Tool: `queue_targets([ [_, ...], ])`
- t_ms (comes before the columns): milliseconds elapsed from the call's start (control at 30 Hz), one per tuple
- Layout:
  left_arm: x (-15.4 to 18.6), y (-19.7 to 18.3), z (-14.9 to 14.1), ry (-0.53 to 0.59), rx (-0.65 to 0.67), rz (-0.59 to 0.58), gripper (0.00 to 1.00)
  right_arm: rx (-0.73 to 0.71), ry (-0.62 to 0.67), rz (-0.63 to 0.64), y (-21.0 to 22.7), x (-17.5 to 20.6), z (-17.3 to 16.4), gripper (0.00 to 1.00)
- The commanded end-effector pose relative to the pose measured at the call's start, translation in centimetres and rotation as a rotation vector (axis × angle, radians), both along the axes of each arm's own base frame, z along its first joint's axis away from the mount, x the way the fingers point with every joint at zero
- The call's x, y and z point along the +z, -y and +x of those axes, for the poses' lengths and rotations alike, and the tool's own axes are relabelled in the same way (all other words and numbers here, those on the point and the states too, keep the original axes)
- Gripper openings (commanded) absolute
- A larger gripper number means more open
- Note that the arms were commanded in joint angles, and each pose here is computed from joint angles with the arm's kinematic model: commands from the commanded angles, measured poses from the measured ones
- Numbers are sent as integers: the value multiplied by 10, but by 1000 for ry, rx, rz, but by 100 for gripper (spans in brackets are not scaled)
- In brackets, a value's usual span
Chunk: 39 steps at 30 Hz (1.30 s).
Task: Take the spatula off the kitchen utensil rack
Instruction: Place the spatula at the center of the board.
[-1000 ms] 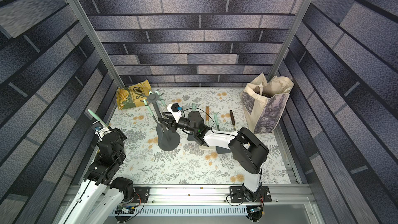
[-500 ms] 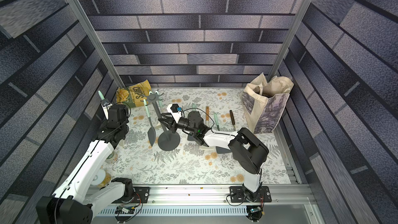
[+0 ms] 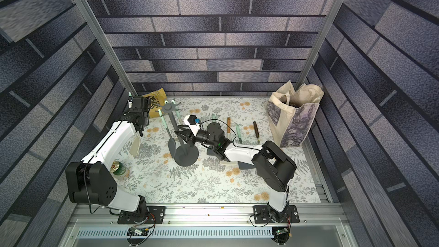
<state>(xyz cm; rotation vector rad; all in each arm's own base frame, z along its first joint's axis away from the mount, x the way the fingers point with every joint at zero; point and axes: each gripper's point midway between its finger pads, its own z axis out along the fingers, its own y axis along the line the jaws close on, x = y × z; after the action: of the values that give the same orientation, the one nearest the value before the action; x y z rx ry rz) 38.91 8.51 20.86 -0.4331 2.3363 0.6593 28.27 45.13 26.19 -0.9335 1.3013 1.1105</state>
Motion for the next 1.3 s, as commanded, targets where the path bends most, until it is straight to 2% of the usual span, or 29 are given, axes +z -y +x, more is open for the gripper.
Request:
queue_targets([
  [0, -3, -3, -6, -73, -19, -5, 0, -29, -10, -24, 5, -6, 3, 32],
  [467, -58, 9, 8, -232, -48, -79, 0, -31, -8, -21, 5, -5, 3, 32],
  [667, -79, 12, 8, -297, -57, -52, 0, -32, -7, -25, 5, -6, 4, 32],
  [967, -105, 4, 8, -429, -74, 90, 0, -29, -3, -25, 5, -6, 3, 33],
  [1267, -133, 2, 10, -513, -91, 99, 0, -31, -1, -23, 5, -4, 3, 34],
])
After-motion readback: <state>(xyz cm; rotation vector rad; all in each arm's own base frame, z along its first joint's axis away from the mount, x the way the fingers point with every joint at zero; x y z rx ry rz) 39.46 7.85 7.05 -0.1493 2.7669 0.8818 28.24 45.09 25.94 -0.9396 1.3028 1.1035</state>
